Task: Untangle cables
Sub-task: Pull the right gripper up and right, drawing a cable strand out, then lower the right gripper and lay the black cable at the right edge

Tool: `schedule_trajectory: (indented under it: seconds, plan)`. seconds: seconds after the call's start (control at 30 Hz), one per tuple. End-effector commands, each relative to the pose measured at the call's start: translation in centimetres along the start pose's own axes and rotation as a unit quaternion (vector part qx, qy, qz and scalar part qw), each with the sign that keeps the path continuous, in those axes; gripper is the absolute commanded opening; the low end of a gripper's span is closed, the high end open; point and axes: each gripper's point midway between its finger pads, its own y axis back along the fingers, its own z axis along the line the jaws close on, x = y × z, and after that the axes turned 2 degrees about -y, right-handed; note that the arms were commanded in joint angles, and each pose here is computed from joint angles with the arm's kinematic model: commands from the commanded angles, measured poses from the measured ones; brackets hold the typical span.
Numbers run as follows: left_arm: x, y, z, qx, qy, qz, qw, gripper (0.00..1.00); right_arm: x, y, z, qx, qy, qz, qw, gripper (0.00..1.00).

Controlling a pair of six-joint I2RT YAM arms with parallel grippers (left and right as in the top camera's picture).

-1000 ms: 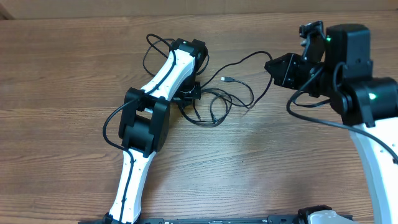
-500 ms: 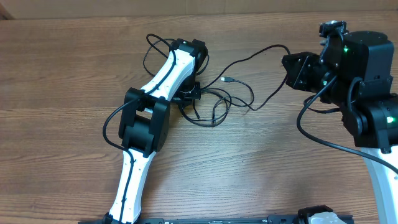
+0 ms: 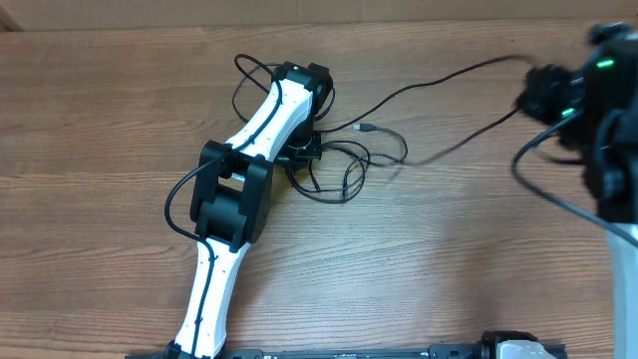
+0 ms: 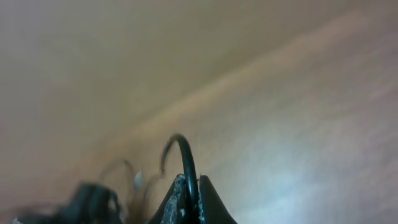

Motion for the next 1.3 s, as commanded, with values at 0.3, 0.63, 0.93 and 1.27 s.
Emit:
schedule_trajectory:
  seconds: [0.3, 0.63, 0.93, 1.27]
  plan:
    - [1.1, -6.9, 1.5, -0.048, 0.002, 0.067, 0.997, 0.08, -14.8, 11.0, 4.7, -0.108, 0.087, -0.279, 0.95, 0.04]
    - [1.1, -6.9, 1.5, -0.048, 0.002, 0.067, 0.997, 0.08, -20.4, 12.5, -2.6, 0.038, 0.04, -0.387, 0.92, 0.04]
    - [1.1, -6.9, 1.6, -0.049, 0.005, 0.067, 0.997, 0.07, -16.7, 4.1, -13.3, 0.133, -0.054, -0.231, 0.962, 0.04]
    - [1.1, -6.9, 1.6, -0.049, 0.005, 0.067, 0.997, 0.08, -14.2, -1.7, -7.4, -0.09, -0.039, -0.11, 0.989, 0.04]
